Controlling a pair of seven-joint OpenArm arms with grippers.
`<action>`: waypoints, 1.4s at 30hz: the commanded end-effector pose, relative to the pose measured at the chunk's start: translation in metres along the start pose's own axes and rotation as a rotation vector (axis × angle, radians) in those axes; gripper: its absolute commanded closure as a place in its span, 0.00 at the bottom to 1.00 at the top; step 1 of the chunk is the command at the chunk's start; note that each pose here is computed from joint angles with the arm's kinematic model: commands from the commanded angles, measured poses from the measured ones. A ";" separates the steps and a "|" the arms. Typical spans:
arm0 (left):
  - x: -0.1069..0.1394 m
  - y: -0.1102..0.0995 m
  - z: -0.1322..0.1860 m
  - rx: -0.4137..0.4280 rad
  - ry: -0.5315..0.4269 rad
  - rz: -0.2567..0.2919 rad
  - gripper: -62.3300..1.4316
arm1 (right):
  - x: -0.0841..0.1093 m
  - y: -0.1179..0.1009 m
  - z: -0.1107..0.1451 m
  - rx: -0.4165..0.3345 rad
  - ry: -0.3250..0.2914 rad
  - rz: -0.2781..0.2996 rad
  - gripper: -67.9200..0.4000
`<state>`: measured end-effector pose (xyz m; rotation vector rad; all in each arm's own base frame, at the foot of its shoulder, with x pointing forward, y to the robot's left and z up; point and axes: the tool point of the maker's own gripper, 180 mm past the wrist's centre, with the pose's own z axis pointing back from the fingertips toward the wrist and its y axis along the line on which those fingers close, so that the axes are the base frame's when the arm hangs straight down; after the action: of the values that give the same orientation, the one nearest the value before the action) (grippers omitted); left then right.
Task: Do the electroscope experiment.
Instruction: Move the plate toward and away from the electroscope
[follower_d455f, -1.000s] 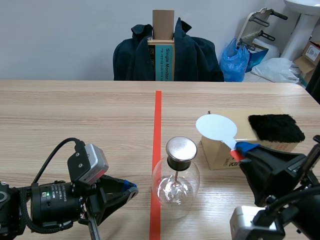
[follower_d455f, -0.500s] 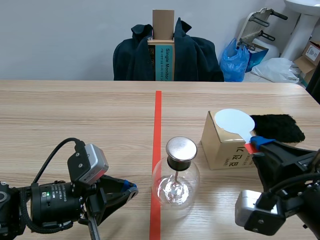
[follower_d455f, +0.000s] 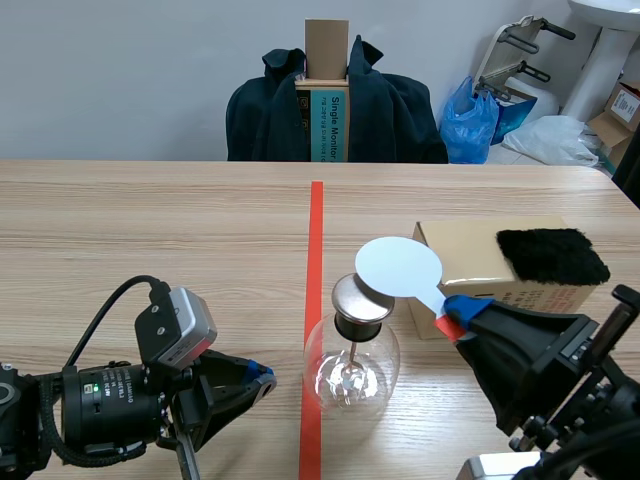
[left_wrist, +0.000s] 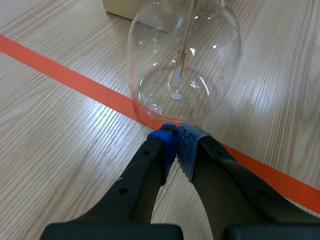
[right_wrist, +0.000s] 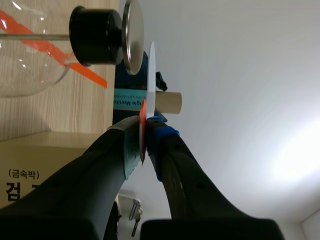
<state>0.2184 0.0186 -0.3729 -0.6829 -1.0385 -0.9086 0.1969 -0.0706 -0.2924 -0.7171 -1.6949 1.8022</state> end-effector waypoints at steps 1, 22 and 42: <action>0.012 -0.002 -0.002 -0.005 -0.041 0.001 0.95 | 0.001 -0.008 -0.001 -0.024 -0.015 0.018 0.98; 0.012 -0.001 -0.002 -0.005 -0.040 0.000 0.95 | 0.020 -0.008 0.000 -0.023 -0.119 0.018 0.98; 0.011 -0.002 -0.002 -0.005 -0.038 -0.002 0.95 | -0.051 -0.009 0.006 -0.026 0.279 0.013 0.98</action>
<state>0.2184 0.0186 -0.3729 -0.6829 -1.0385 -0.9086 0.2258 -0.1090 -0.2916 -0.9135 -1.5179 1.6235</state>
